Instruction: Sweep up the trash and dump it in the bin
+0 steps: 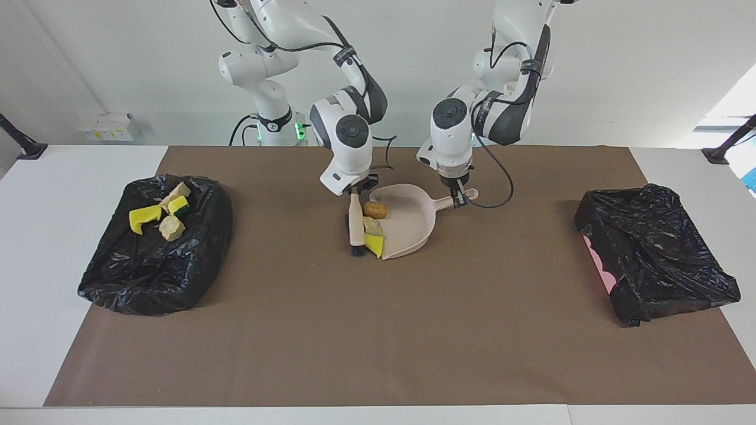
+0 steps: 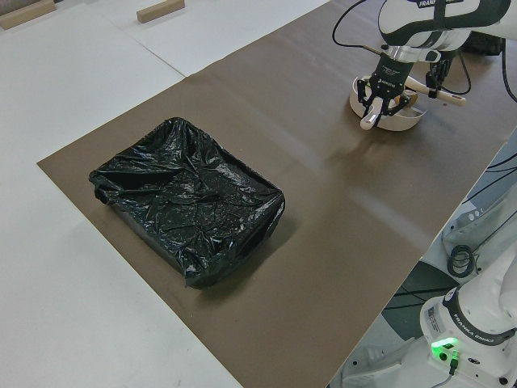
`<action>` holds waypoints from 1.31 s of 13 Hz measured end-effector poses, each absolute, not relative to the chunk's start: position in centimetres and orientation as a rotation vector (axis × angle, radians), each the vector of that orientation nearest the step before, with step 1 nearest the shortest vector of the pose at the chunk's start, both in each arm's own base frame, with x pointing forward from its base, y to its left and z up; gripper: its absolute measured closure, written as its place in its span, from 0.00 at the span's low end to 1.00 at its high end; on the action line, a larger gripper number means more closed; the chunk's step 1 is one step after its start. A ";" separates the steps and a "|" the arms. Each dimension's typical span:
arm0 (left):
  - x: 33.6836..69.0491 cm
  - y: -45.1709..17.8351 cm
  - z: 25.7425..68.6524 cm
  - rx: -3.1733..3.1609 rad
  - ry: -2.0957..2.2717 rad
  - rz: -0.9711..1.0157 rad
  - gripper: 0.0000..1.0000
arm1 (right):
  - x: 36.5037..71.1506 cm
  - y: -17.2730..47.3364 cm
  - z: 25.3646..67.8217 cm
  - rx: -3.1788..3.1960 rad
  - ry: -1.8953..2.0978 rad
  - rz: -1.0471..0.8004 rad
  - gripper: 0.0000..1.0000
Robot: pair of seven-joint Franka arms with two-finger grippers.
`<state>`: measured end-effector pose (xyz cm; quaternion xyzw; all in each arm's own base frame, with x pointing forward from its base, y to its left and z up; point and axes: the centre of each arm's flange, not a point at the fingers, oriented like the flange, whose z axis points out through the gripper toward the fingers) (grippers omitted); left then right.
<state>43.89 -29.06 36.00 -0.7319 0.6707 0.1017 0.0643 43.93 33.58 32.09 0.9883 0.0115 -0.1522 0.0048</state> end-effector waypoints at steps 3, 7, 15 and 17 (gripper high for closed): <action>43.9 -29.0 36.0 -2.210 2.025 0.306 0.68 | 43.9 38.1 32.7 3.186 -0.019 -0.515 0.74; 44.1 -28.9 36.0 -2.208 2.030 0.304 0.68 | 45.5 37.0 33.0 3.178 -0.070 -0.581 0.74; 46.9 -24.3 37.0 -2.148 2.106 0.307 0.68 | 45.8 29.5 41.6 3.055 -0.050 -0.652 0.74; 48.4 -20.6 39.1 -2.137 2.110 0.289 0.68 | 44.4 29.3 42.9 3.018 -0.009 -0.652 0.74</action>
